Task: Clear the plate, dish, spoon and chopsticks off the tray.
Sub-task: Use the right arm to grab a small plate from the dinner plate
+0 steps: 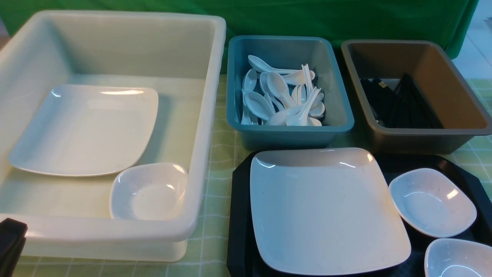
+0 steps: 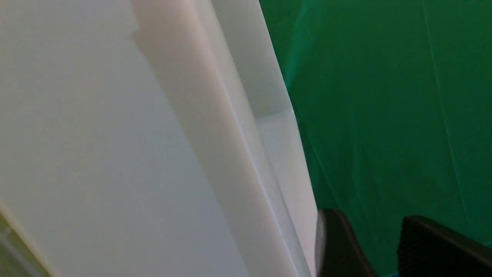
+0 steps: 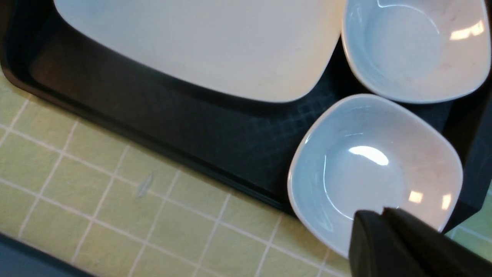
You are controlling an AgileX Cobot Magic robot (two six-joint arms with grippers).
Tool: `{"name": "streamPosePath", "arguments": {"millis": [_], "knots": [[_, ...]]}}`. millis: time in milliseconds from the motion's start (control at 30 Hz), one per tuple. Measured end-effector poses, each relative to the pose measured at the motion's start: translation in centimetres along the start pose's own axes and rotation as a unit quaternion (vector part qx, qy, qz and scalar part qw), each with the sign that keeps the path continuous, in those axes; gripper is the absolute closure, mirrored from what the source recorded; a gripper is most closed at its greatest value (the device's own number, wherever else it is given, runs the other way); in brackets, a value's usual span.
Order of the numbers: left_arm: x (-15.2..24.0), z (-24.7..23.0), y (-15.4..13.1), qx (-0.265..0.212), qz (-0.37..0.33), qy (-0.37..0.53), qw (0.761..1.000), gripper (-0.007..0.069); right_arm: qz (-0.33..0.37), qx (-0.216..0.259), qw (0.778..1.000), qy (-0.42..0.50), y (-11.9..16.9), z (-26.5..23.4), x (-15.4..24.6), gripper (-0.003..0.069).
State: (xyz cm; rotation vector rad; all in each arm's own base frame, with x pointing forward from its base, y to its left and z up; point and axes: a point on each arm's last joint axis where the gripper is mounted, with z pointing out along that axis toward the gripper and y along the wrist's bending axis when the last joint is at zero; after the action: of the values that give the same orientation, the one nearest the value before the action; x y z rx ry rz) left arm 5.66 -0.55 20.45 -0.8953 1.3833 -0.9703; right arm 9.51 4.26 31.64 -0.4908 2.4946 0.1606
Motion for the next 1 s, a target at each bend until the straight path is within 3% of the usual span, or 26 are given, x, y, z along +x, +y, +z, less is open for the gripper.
{"name": "streamPosePath", "arguments": {"millis": [367,700,1000], "knots": [[0.1,0.0,0.1,-0.004,0.009,0.006,1.000,0.0402,0.008,0.001,1.000,0.010,0.0,0.4,-0.2,0.0640],[0.5,0.0,0.3,-0.014,0.023,0.026,0.999,0.0402,-0.018,0.001,0.998,0.063,0.2,4.4,-2.4,0.0614],[0.5,0.0,0.4,-0.020,0.063,0.028,0.997,0.0402,-0.069,0.001,0.991,0.118,0.5,11.3,-5.2,0.0376]]}}
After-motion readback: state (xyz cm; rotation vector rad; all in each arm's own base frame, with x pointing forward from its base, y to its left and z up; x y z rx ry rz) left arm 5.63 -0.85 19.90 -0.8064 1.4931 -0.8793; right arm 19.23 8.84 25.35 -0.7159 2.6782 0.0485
